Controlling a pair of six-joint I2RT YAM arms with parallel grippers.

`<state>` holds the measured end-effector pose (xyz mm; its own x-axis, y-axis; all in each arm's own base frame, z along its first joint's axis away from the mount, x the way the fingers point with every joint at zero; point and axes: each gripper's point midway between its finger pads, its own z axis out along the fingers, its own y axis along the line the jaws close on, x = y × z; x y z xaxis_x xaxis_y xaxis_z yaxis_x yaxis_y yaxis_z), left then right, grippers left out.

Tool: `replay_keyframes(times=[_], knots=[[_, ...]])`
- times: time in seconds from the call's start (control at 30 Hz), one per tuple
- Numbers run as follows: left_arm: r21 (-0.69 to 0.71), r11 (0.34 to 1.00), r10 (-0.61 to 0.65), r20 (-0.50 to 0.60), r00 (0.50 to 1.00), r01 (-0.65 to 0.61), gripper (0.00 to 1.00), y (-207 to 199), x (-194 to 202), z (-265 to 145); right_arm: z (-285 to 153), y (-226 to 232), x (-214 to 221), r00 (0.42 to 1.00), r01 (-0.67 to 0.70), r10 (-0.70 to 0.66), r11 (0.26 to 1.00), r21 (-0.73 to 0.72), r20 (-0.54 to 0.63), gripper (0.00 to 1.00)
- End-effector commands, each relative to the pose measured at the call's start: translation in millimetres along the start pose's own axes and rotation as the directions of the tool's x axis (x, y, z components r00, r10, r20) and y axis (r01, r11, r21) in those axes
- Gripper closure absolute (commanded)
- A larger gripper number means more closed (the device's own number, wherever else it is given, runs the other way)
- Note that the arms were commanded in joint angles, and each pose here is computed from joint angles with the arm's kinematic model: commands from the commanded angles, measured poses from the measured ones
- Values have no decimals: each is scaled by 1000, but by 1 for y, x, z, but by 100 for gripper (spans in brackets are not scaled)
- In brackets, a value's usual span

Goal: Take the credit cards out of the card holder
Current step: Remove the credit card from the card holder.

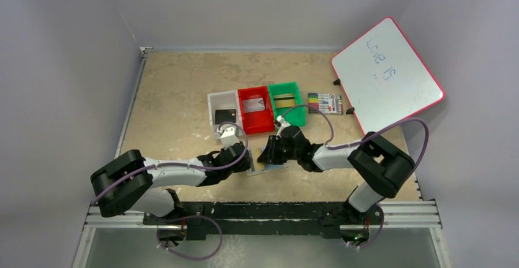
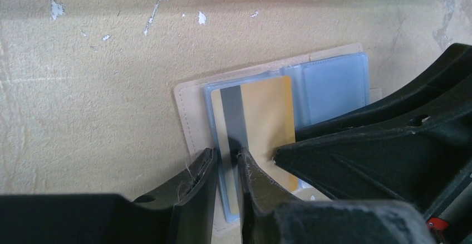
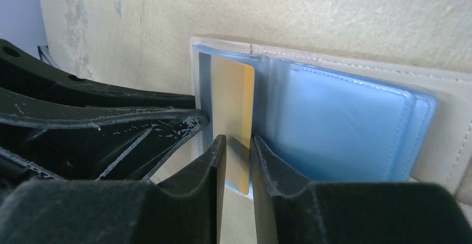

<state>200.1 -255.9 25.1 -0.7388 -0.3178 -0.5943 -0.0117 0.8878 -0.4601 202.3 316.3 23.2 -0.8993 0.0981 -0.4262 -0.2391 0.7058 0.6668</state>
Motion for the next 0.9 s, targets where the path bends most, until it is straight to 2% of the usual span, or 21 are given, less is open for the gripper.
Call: replay_keyframes(times=[0.0, 0.17, 0.23, 0.43, 0.87], knots=[[24, 1000, -1, -32, 999, 2, 83, 0, 10, 2, -5, 5, 8, 998, -62, 62, 997, -36, -16, 78], [16, 1000, 7, -33, 999, -7, 87, 2, 12, 2, -8, 17, 0, 998, -68, 68, 995, -71, 3, 94], [8, 1000, 10, -34, 999, -9, 90, 4, 12, 3, -9, 18, -2, 997, -78, 79, 994, -71, 9, 98], [-30, 999, 20, -26, 999, -21, 100, 14, 12, 3, -13, 7, -6, 994, -99, 100, 995, -24, 51, 100], [-83, 994, 67, -32, 997, -69, 100, 23, 13, 5, -22, -1, -12, 994, -96, 100, 992, -80, 46, 100]])
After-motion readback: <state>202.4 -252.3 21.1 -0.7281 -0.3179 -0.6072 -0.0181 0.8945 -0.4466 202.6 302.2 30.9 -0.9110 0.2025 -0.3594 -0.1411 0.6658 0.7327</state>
